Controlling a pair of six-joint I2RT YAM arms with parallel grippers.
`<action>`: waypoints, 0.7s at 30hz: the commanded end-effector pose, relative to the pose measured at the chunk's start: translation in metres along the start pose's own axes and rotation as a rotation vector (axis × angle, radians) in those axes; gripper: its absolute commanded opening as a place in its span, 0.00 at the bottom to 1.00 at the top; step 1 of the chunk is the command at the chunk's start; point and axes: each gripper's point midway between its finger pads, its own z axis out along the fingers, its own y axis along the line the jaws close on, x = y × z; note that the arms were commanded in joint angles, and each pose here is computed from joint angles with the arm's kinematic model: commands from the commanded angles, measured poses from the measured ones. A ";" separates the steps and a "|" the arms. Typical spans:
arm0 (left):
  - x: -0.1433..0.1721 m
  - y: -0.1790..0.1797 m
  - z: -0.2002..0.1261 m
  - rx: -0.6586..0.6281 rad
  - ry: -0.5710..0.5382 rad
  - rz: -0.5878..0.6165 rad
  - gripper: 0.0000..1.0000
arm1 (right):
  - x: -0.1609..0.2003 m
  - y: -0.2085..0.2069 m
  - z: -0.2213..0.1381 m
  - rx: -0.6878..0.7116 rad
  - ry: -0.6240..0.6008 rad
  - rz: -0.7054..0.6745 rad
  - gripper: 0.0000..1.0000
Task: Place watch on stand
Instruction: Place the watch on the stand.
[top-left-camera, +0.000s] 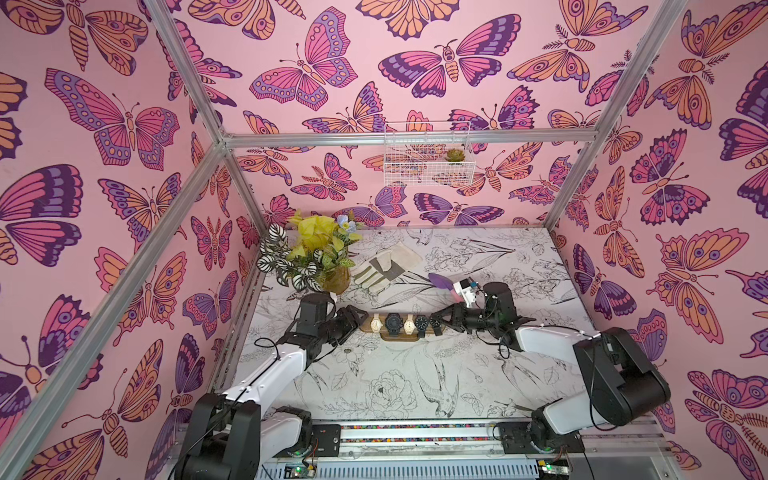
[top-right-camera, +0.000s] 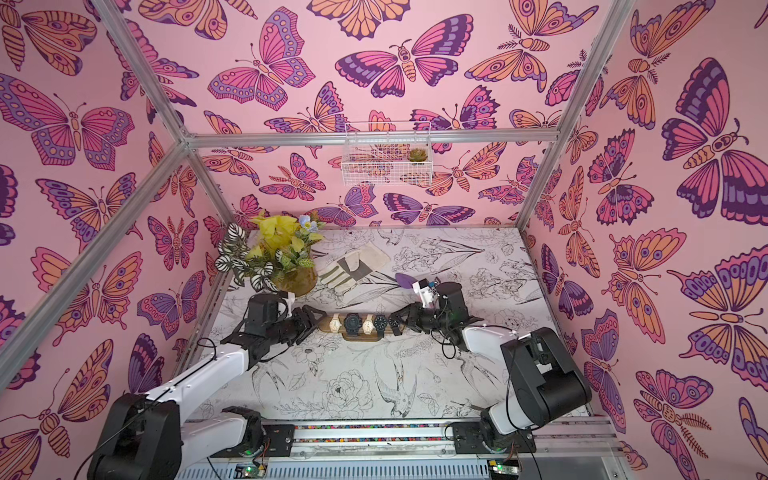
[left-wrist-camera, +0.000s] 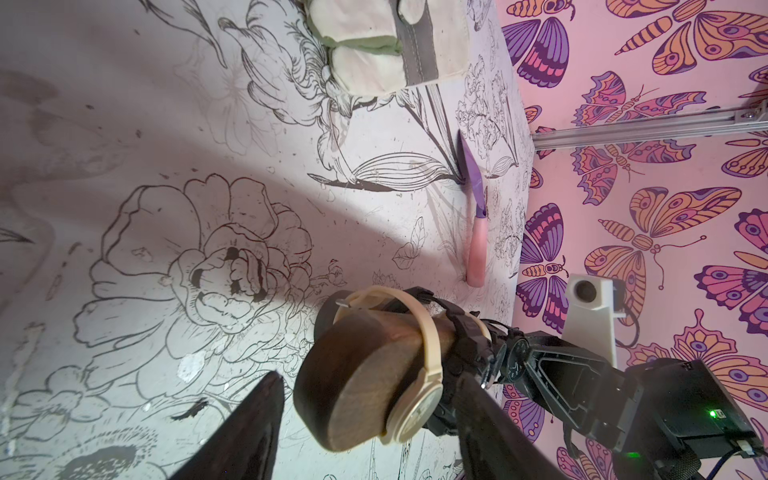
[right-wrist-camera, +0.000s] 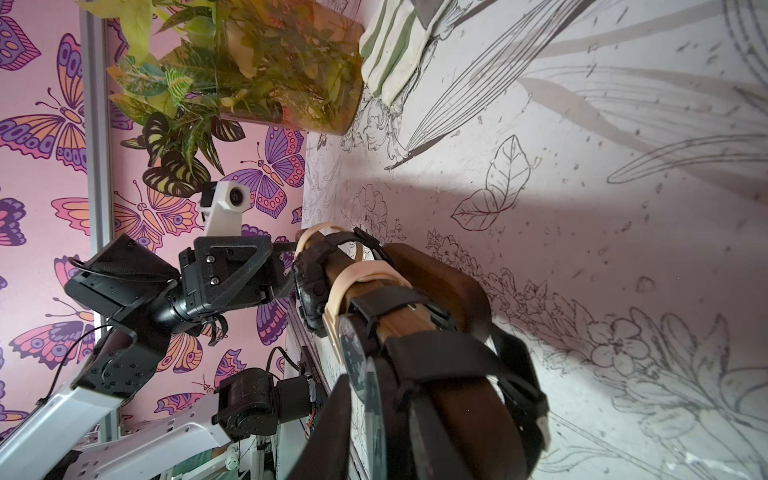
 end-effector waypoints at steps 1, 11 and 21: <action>0.001 0.001 0.002 0.000 -0.003 0.011 0.67 | 0.005 -0.005 -0.003 0.065 0.014 -0.020 0.33; 0.002 -0.001 0.001 0.007 -0.002 0.012 0.67 | 0.012 -0.008 -0.015 0.151 0.026 -0.062 0.39; 0.002 -0.002 0.000 0.009 -0.004 0.013 0.67 | 0.010 -0.011 -0.026 0.244 0.024 -0.111 0.40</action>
